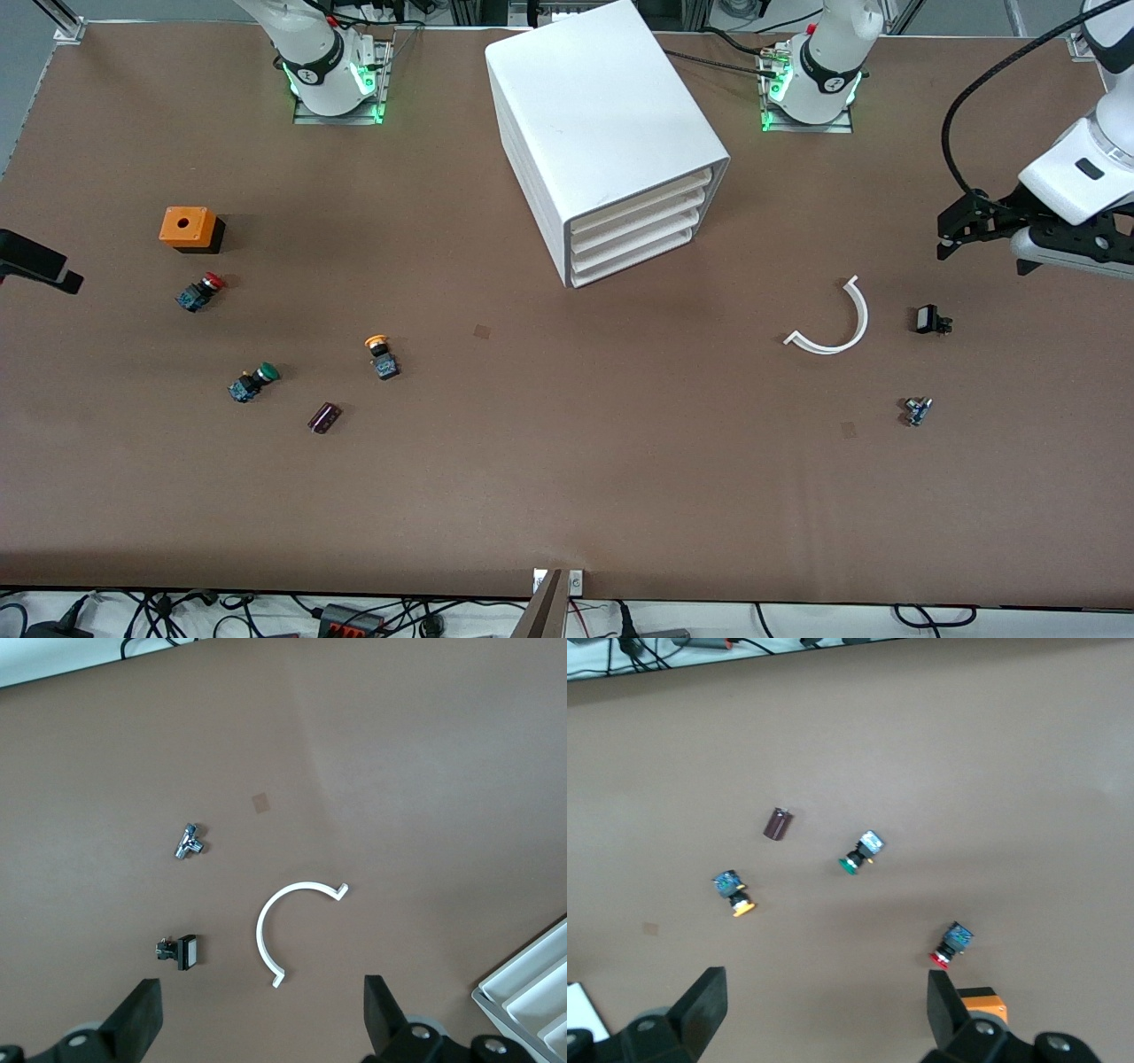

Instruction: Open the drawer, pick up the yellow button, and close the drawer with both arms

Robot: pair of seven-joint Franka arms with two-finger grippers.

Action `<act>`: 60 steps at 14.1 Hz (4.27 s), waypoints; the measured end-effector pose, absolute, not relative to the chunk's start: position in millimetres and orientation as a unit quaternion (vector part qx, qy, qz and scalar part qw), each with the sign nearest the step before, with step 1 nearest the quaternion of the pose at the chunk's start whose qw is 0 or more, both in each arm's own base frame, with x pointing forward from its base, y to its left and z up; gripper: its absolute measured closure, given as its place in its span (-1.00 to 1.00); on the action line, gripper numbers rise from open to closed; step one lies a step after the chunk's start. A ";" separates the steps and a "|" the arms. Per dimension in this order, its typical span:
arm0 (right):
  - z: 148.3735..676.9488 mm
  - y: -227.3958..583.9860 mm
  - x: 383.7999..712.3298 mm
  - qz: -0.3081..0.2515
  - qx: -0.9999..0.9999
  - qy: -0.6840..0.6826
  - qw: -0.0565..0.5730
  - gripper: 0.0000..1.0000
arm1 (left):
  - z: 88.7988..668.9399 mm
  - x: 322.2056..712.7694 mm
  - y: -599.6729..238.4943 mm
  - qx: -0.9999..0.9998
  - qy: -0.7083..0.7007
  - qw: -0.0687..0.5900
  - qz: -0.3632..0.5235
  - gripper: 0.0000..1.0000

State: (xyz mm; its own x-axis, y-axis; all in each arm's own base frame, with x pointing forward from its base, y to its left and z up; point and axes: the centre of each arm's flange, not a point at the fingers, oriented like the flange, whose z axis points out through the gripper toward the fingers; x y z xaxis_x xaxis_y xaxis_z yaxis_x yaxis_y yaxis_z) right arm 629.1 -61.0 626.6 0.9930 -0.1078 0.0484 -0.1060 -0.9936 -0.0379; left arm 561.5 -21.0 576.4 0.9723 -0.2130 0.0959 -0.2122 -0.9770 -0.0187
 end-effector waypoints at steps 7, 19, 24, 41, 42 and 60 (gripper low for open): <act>620.4 -42.7 627.5 -0.014 -0.999 0.035 -0.001 -1.00 | 573.0 552.6 -26.6 -0.994 0.112 0.002 -0.011 -1.00; 588.8 -42.2 584.9 -0.007 -0.999 0.035 -0.001 -1.00 | 573.5 551.3 -23.1 -0.994 0.110 0.001 -0.004 -1.00; 594.7 -40.8 578.2 0.000 -0.999 0.031 -0.009 -1.00 | 573.6 550.9 -24.2 -0.994 0.110 0.001 -0.003 -1.00; 597.5 -42.3 576.2 -0.002 -0.999 0.032 -0.013 -1.00 | 575.3 550.9 -26.2 -0.994 0.112 0.001 -0.003 -1.00; 597.2 -42.4 576.2 -0.001 -0.999 0.032 -0.013 -1.00 | 574.9 550.4 -26.3 -0.994 0.112 0.001 -0.001 -1.00; 584.1 -44.7 572.0 -0.003 -0.999 0.033 -0.013 -1.00 | 578.8 549.9 -32.1 -0.993 0.118 0.001 -0.002 -1.00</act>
